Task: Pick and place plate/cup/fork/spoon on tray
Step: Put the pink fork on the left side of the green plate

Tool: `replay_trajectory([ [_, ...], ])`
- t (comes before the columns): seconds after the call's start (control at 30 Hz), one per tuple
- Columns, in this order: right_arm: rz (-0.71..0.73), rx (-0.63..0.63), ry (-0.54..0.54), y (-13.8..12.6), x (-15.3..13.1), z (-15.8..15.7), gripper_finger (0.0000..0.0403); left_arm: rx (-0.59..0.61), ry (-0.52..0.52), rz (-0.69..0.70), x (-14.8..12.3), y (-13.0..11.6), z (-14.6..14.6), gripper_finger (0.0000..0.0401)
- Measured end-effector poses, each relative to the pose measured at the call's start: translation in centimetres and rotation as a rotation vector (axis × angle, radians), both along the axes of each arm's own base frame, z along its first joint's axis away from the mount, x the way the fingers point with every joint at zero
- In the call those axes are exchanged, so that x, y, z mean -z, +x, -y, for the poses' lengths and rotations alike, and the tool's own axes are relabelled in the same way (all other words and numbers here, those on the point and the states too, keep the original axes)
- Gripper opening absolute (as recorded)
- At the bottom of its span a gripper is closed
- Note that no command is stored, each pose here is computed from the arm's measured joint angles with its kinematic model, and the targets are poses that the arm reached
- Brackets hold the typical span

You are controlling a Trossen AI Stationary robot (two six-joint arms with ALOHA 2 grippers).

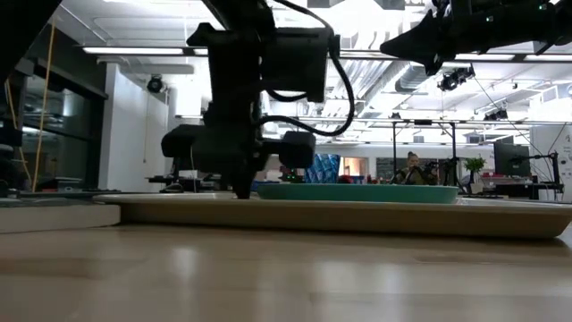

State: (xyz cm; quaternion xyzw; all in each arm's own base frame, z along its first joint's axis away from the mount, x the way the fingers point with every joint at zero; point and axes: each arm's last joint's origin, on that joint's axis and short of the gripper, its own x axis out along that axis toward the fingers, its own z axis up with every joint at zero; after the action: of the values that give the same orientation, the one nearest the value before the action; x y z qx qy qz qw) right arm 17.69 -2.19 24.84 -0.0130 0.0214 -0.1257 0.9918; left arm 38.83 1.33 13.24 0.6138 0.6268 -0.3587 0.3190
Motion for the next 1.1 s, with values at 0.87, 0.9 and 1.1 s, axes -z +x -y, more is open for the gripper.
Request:
replay_trajectory([
  [0.87, 0.0, 0.0, 0.002, 0.0, 0.0, 0.0, 0.0, -0.273, 0.075, 0.19, -1.4, -0.4, -0.4, 0.0],
  [0.9, 0.0, 0.0, 0.002, 0.0, 0.0, 0.0, 0.0, -0.303, 0.074, 0.22, -1.9, -0.5, -0.4, 0.0],
  [1.1, -0.007, 0.0, 0.003, 0.0, 0.1, 0.0, 0.0, -0.528, -0.125, 0.478, -6.7, -1.3, 0.8, 0.0],
])
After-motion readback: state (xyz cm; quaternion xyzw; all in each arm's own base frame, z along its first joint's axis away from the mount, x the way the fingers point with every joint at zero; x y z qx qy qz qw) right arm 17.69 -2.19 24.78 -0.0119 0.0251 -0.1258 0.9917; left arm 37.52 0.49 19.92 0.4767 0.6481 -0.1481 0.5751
